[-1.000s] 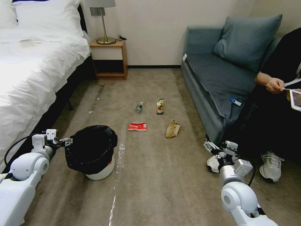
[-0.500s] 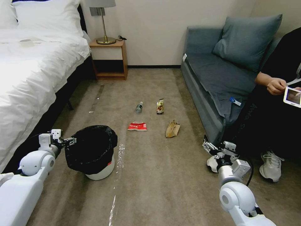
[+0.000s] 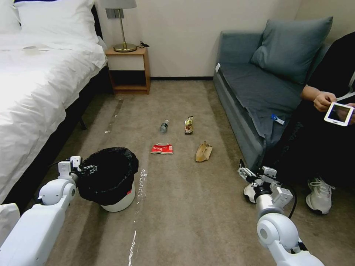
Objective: Pick up the trash bin, then pick up the garbage on the floor and place it into the trash bin.
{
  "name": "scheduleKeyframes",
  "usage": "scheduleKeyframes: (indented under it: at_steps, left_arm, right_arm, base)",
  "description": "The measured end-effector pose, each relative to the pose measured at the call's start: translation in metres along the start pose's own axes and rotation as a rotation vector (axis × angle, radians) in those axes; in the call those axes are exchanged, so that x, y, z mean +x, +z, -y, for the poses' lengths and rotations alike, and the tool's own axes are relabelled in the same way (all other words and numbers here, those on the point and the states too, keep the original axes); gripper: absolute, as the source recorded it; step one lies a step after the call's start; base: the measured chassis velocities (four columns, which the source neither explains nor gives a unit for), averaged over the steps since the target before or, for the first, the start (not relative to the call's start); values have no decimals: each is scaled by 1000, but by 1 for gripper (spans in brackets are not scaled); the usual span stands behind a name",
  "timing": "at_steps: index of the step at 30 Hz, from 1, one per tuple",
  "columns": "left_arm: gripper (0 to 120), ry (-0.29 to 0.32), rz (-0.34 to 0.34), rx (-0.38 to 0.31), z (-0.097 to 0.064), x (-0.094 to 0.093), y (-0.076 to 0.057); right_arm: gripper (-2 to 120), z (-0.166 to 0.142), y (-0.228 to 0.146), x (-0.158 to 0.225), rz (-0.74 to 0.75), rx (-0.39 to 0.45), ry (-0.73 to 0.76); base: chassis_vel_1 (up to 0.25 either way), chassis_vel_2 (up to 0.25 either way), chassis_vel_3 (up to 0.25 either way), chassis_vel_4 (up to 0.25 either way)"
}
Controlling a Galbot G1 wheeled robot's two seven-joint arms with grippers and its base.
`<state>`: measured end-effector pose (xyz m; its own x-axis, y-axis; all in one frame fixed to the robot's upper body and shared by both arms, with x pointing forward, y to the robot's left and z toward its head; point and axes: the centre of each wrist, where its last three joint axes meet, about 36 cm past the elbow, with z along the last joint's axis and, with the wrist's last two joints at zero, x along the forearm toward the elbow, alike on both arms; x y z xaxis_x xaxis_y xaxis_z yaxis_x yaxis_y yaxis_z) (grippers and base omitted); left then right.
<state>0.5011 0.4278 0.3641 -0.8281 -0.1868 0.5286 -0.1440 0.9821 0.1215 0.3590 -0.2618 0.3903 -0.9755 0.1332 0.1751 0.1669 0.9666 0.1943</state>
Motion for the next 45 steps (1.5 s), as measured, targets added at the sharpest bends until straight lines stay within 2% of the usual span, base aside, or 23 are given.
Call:
scheduleKeyframes:
  at_steps: [2, 3, 4, 5, 6, 8, 9, 11, 12, 14, 21, 26, 38, 40, 41, 44, 45]
  left_arm:
    - [81, -1, -1, 1, 2, -2, 0]
    - [74, -3, -1, 3, 4, -6, 1]
    - [74, -3, -1, 3, 4, -6, 1]
    - [67, -6, 1, 8, 5, -9, 2]
    - [67, -6, 1, 8, 5, -9, 2]
    - [55, -5, 0, 11, 9, -13, 5]
    - [55, -5, 0, 11, 9, -13, 5]
    - [44, -1, 0, 8, 11, -14, 6]
    - [44, -1, 0, 8, 11, -14, 6]
    - [35, 0, 3, 6, 10, -14, 7]
    - [22, -7, 18, 0, 4, -12, 6]
    - [10, 5, 40, -12, 2, -6, 1]
    - [10, -3, 70, -35, 4, -1, -12]
    - [9, -17, 93, -73, 1, 1, -22]
    - [9, -17, 93, -73, 1, 1, -22]
    - [7, -38, 141, -115, -3, 5, -43]
    - [7, -38, 141, -115, -3, 5, -43]
  right_arm:
    - [100, 0, 0, -1, 0, -2, 0]
    - [100, -1, 0, -1, 1, -4, -1]
    - [100, -1, 0, -1, 1, -4, -1]
    - [100, -1, 0, -1, 2, -5, -1]
    - [100, -1, 0, -1, 2, -5, -1]
    - [100, 0, 0, -3, 3, -6, 1]
    - [100, 0, 0, -3, 3, -6, 1]
    - [100, 3, 0, -4, 5, -2, 6]
    - [100, 3, 0, -4, 5, -2, 6]
    - [100, 5, 0, -4, 7, 0, 9]
    - [100, 4, 0, -4, 6, -7, 13]
    - [100, 2, 0, -2, 8, -13, 13]
    - [100, 10, -8, 3, 20, 2, 21]
    - [100, 15, -11, 3, 27, 9, 26]
    - [100, 15, -11, 3, 27, 9, 26]
    - [100, 19, -15, 2, 33, 0, 31]
    - [100, 19, -15, 2, 33, 0, 31]
  base:
    - [0, 0, 0, 0]
    - [0, 0, 0, 0]
    - [0, 0, 0, 0]
    - [0, 0, 0, 0]
    - [0, 0, 0, 0]
    - [0, 0, 0, 0]
    - [0, 0, 0, 0]
    - [0, 0, 0, 0]
    - [0, 0, 0, 0]
    - [0, 0, 0, 0]
    - [0, 0, 0, 0]
    - [0, 0, 0, 0]
    - [0, 0, 0, 0]
    - [0, 0, 0, 0]
    - [0, 0, 0, 0]
    - [0, 0, 0, 0]
    - [0, 0, 0, 0]
